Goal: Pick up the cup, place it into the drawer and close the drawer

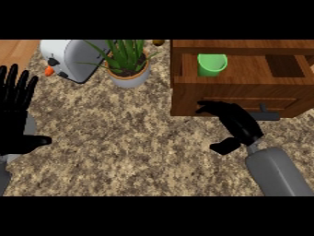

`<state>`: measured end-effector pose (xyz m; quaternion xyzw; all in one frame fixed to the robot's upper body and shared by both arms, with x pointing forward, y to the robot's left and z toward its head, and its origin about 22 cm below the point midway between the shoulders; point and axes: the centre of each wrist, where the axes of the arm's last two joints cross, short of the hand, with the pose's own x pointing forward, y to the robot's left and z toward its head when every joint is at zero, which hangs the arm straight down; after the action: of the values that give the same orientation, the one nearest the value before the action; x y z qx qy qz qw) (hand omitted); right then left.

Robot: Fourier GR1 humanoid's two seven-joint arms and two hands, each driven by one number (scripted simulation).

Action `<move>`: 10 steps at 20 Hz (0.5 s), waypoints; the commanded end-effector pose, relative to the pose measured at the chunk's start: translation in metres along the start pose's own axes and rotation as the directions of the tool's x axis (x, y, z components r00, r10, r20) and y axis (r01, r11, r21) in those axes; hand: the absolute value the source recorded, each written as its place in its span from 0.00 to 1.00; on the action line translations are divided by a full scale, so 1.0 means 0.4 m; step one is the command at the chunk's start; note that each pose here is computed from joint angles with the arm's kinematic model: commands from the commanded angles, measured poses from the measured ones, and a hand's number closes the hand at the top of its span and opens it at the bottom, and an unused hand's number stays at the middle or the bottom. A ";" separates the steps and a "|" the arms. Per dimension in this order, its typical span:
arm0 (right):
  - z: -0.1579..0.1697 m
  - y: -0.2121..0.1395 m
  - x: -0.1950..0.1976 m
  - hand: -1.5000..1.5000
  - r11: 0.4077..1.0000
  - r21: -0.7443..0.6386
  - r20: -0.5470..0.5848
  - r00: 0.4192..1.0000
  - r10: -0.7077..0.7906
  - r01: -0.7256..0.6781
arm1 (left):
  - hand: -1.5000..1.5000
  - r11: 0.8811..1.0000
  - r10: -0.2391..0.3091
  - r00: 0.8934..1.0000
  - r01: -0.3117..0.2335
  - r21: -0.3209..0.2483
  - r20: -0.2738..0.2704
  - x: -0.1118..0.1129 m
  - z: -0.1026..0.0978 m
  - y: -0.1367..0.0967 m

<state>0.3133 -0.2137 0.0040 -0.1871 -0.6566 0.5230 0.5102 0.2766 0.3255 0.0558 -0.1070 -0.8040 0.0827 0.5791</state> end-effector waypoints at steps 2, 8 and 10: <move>-0.018 0.084 -0.093 0.00 0.999 0.038 -0.026 1.000 0.008 -0.007 | 0.00 1.000 0.002 1.000 -0.002 -0.005 0.002 -0.039 0.035 0.027; -0.131 -0.006 -0.133 0.00 0.997 0.013 -0.045 0.996 -0.078 0.079 | 0.00 1.000 0.023 0.999 -0.023 -0.007 0.023 0.000 0.018 0.028; -0.148 -0.020 -0.140 0.00 0.995 0.039 -0.040 0.995 -0.089 0.091 | 0.00 0.999 0.031 1.000 -0.031 -0.025 -0.003 0.003 0.027 0.051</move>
<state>0.3766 -0.2219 -0.0127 -0.1789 -0.6510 0.5150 0.5282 0.2656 0.3397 0.0468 -0.1180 -0.8044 0.0843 0.5761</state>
